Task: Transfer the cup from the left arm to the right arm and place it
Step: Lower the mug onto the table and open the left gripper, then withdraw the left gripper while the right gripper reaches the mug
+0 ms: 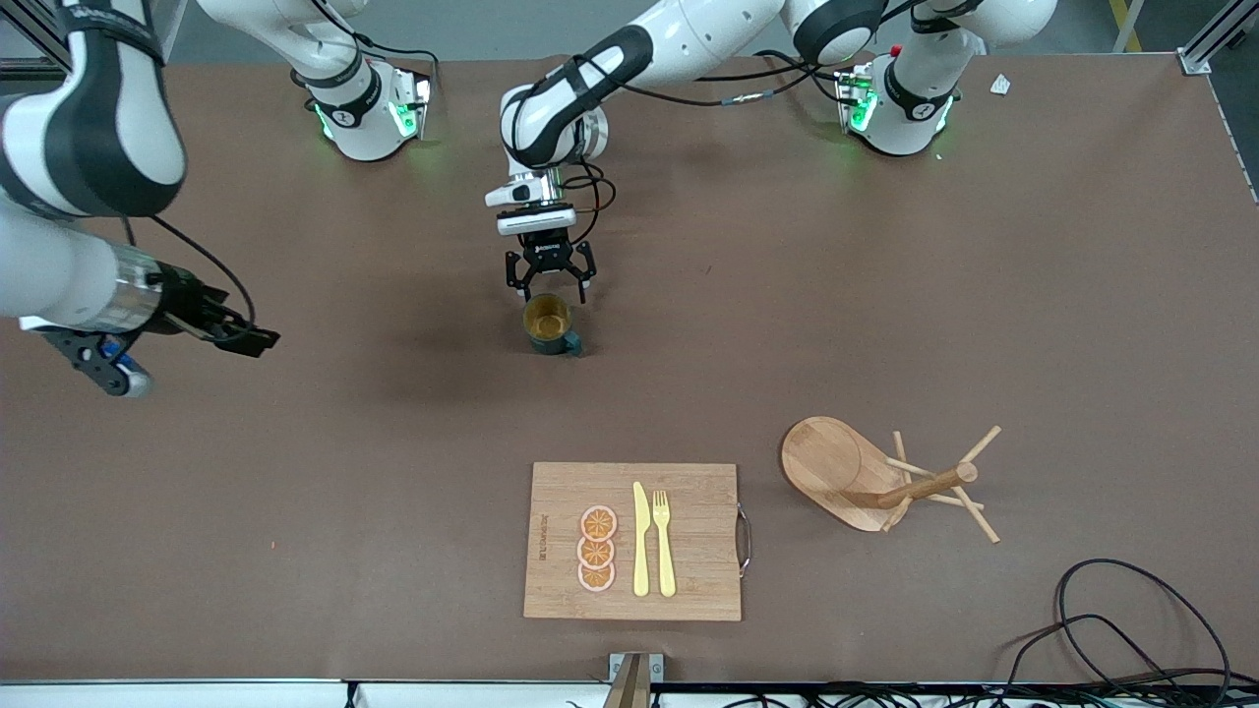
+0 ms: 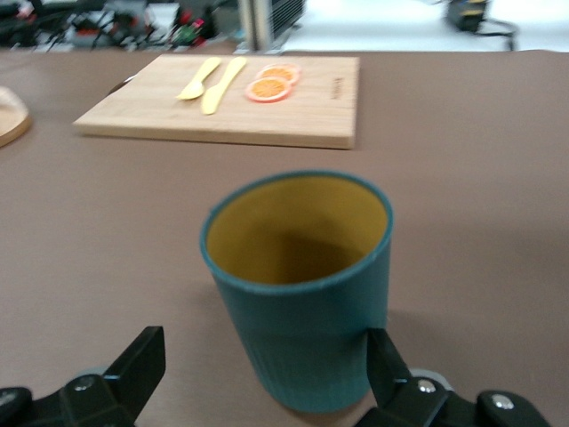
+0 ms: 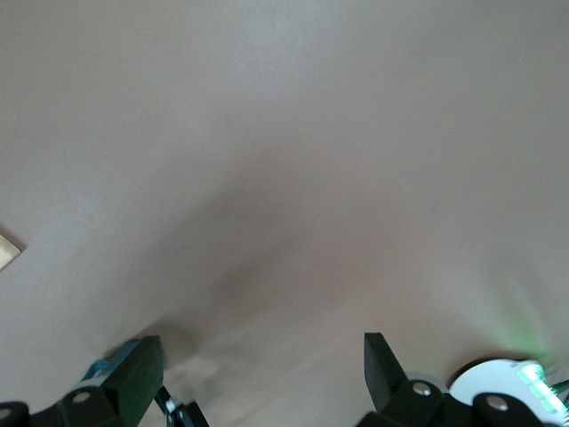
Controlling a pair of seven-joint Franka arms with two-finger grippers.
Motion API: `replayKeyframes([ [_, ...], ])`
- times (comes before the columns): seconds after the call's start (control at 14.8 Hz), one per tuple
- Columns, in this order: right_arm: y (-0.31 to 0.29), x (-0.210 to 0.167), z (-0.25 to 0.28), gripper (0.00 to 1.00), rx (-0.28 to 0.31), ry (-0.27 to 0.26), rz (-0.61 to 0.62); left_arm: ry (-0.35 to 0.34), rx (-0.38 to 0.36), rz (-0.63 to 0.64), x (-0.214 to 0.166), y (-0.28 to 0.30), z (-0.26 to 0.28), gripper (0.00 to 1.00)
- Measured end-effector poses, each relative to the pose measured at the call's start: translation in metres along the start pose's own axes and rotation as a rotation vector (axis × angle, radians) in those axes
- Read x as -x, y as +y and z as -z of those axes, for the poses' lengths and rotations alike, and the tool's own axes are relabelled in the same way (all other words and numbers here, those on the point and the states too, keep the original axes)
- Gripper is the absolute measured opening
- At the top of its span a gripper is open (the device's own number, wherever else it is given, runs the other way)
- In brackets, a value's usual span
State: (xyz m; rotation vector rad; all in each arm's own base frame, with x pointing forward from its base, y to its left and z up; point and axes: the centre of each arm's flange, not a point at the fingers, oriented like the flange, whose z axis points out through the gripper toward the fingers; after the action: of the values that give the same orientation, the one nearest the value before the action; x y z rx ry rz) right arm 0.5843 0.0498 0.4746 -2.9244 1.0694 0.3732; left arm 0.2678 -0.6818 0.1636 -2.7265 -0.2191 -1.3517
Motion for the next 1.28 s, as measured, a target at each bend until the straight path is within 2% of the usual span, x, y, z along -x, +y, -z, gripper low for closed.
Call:
replayKeyframes([
  [0.14, -0.020, 0.015, -0.011, 1.00, -0.007, 0.019, -0.038, -0.129, -0.058, 0.048, -0.052, 0.000, 0.012, 1.00],
  [0.27, -0.033, 0.025, -0.025, 1.00, -0.018, 0.035, -0.059, -0.246, -0.082, 0.077, -0.114, -0.005, 0.020, 1.00],
  [0.47, -0.044, 0.032, -0.049, 1.00, -0.039, 0.044, -0.089, -0.421, -0.062, 0.083, -0.218, -0.027, 0.031, 1.00],
  [0.61, -0.053, 0.042, -0.064, 1.00, -0.050, 0.055, -0.111, -0.512, -0.024, 0.074, -0.288, -0.053, 0.032, 1.00],
  [0.81, -0.074, 0.066, -0.084, 1.00, -0.072, 0.076, -0.160, -0.605, 0.051, 0.041, -0.383, -0.104, 0.022, 1.00],
  [1.01, -0.092, 0.093, -0.103, 1.00, -0.090, 0.090, -0.247, -0.671, 0.124, -0.046, -0.465, -0.177, -0.009, 1.00],
  [1.28, -0.112, 0.132, -0.132, 1.00, -0.114, 0.099, -0.399, -0.733, 0.133, -0.179, -0.528, -0.278, -0.057, 1.00],
])
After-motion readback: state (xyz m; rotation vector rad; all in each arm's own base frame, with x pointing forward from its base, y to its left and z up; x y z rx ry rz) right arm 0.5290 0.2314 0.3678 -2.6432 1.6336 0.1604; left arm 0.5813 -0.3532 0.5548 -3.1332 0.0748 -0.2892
